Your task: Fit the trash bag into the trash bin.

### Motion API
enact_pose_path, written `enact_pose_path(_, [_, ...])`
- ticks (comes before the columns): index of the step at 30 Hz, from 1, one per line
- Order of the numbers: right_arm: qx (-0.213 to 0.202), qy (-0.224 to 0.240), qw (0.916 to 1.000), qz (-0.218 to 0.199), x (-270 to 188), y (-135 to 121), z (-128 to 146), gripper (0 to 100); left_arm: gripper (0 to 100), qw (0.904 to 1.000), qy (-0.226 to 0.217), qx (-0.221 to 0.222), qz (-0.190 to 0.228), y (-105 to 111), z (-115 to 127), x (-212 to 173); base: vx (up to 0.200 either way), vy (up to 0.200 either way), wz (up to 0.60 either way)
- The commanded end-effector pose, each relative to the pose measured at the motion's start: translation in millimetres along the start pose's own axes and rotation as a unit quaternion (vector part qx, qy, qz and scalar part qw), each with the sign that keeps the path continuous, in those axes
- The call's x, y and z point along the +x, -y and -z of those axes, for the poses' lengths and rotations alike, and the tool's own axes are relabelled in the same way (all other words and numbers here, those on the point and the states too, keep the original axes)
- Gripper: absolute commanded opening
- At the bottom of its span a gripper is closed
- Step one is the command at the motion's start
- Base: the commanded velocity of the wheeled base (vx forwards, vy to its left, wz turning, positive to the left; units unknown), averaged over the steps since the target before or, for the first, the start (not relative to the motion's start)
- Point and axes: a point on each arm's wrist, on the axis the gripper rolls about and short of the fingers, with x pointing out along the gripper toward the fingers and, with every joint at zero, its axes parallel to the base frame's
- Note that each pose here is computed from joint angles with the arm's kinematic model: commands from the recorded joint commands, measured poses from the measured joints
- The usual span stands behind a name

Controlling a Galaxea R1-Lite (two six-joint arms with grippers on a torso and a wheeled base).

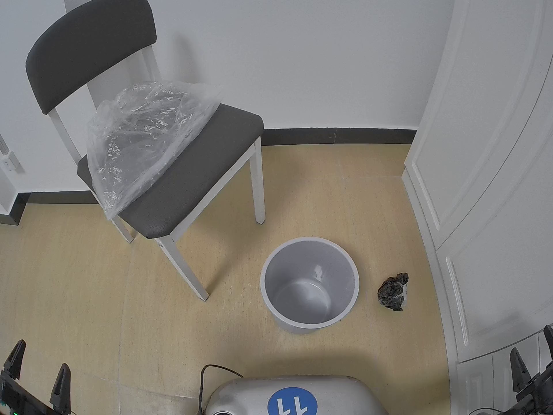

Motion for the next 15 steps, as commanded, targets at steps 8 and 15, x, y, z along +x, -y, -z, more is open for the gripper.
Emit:
enact_pose_path(8, [0.023,-0.001,0.9997,0.0,0.1,0.0,5.3,100,100,0.9995,-0.001,-0.029,-0.012,-0.4,5.2,0.2,0.0,0.0,0.0])
enact_pose_path(15, [-0.003,0.001,1.0,-0.002,-0.1,-0.2,4.7,100,100,1.0,0.0,0.006,0.005,0.4,5.2,0.1,0.0,0.0,0.0])
